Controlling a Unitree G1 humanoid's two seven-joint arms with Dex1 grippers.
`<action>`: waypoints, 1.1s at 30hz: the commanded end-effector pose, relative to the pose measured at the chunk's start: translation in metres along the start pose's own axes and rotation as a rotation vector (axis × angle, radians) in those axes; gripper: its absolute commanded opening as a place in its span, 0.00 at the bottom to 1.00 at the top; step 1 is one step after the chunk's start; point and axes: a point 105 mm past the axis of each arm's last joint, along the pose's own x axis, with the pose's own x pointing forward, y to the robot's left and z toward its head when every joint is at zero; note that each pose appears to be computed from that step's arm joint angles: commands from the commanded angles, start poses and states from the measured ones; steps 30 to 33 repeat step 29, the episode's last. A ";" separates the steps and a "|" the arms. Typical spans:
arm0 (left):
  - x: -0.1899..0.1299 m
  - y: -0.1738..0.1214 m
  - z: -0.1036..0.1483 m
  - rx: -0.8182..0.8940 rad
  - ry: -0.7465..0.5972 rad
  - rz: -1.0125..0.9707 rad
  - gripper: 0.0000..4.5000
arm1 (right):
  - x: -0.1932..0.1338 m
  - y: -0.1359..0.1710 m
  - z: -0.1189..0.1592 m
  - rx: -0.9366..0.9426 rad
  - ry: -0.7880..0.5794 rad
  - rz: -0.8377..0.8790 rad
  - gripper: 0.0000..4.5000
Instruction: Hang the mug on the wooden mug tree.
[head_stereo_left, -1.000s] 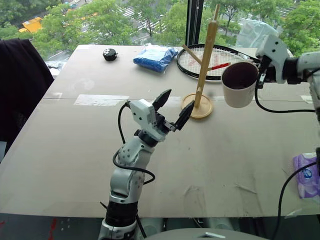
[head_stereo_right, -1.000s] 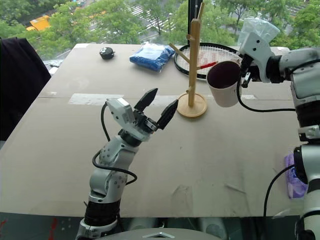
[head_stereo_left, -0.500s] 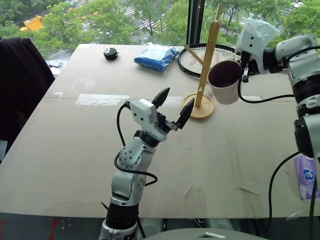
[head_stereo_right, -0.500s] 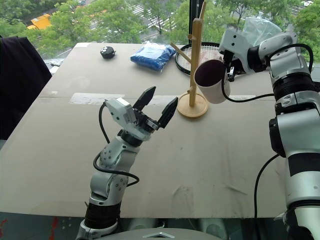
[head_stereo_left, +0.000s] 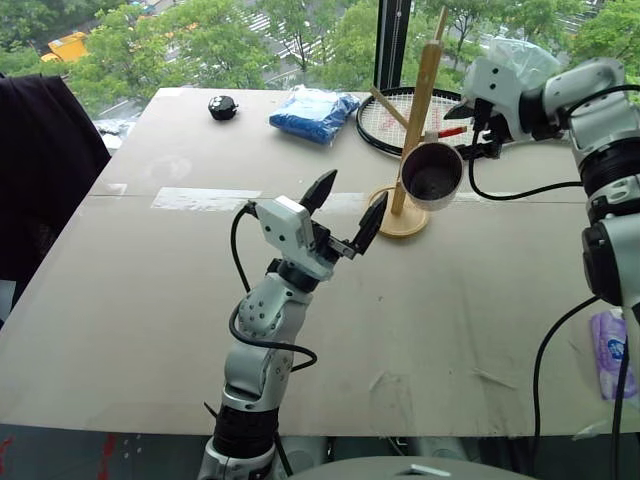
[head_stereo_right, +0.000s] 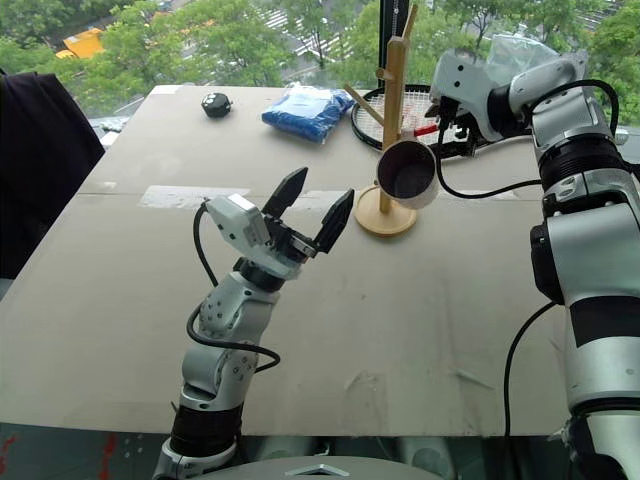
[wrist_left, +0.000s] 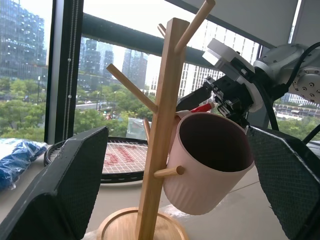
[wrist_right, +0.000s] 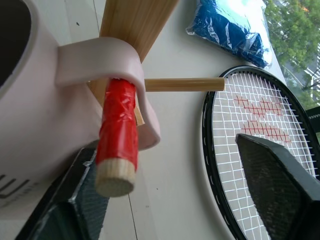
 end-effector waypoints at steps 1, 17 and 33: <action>0.002 -0.007 0.009 0.008 -0.036 -0.034 1.00 | -0.028 -0.018 0.002 0.007 -0.024 -0.101 0.99; -0.104 0.011 -0.046 0.027 0.449 -0.022 1.00 | -0.080 0.125 -0.064 0.551 -0.355 -0.169 0.99; -0.150 0.015 -0.071 0.050 0.666 0.075 1.00 | -0.024 0.255 -0.077 0.799 -0.384 -0.392 0.99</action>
